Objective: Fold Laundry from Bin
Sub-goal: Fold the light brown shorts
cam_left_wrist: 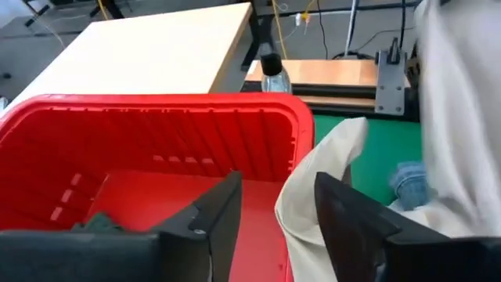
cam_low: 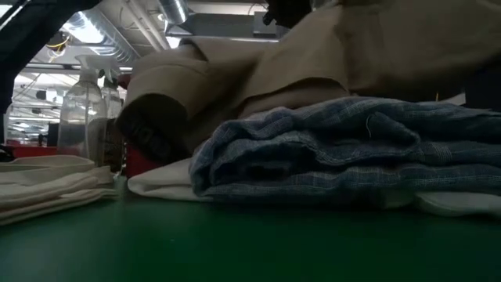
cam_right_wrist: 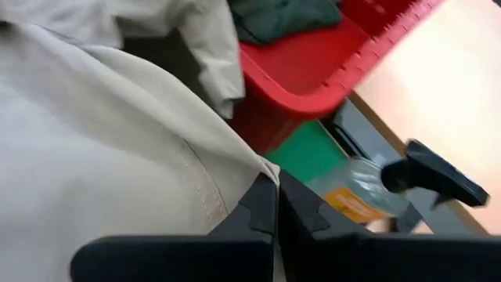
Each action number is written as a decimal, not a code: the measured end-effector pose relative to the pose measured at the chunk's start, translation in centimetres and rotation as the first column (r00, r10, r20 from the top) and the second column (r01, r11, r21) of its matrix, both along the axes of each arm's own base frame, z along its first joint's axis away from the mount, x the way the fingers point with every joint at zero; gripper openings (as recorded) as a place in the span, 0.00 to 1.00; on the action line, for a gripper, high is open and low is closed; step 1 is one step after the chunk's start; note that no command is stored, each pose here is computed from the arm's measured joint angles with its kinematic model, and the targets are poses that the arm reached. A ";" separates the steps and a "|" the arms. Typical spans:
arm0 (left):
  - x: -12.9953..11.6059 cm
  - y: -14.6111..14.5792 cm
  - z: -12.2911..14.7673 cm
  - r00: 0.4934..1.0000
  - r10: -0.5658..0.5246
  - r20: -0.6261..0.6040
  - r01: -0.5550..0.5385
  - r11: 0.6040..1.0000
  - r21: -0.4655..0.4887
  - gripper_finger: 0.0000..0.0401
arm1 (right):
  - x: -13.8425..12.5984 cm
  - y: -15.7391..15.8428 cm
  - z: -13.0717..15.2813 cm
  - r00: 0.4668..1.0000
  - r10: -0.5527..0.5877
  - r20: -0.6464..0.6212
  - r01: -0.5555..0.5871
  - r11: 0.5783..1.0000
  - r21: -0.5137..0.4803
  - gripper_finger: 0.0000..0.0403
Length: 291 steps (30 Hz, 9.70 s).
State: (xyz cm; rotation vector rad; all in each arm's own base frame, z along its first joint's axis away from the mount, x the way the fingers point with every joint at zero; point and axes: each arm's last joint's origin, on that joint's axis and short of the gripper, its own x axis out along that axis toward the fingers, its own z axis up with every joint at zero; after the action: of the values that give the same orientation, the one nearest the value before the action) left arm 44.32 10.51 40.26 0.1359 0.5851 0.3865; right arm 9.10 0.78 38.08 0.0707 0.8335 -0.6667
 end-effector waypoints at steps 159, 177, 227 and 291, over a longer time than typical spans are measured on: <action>-24.4 -25.4 -14.0 0.995 0.026 -0.093 -0.096 0.388 -0.916 0.00 | -1.6 0.0 1.8 0.990 0.136 0.036 -0.139 0.913 0.382 0.00; -24.3 -25.2 -14.1 0.997 0.017 -0.077 -0.076 0.423 -0.903 0.00 | 0.7 0.0 1.4 0.993 0.108 -0.047 -0.095 0.969 0.229 0.37; -24.2 -25.0 -14.0 0.997 0.066 -0.051 -0.075 0.447 -0.891 0.00 | 1.7 2.9 -17.6 0.915 0.402 -0.025 -0.151 0.401 0.904 0.38; -23.8 -33.9 -13.5 0.970 0.008 -0.244 -0.242 0.153 -0.958 0.01 | 0.3 13.7 -9.5 0.719 0.507 0.475 -0.562 0.024 0.827 0.02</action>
State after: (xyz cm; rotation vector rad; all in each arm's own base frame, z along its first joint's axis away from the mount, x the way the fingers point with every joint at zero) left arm 20.54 -23.38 26.73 -1.2463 0.9519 0.0652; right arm 9.37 14.43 28.61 0.8627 1.0241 0.7275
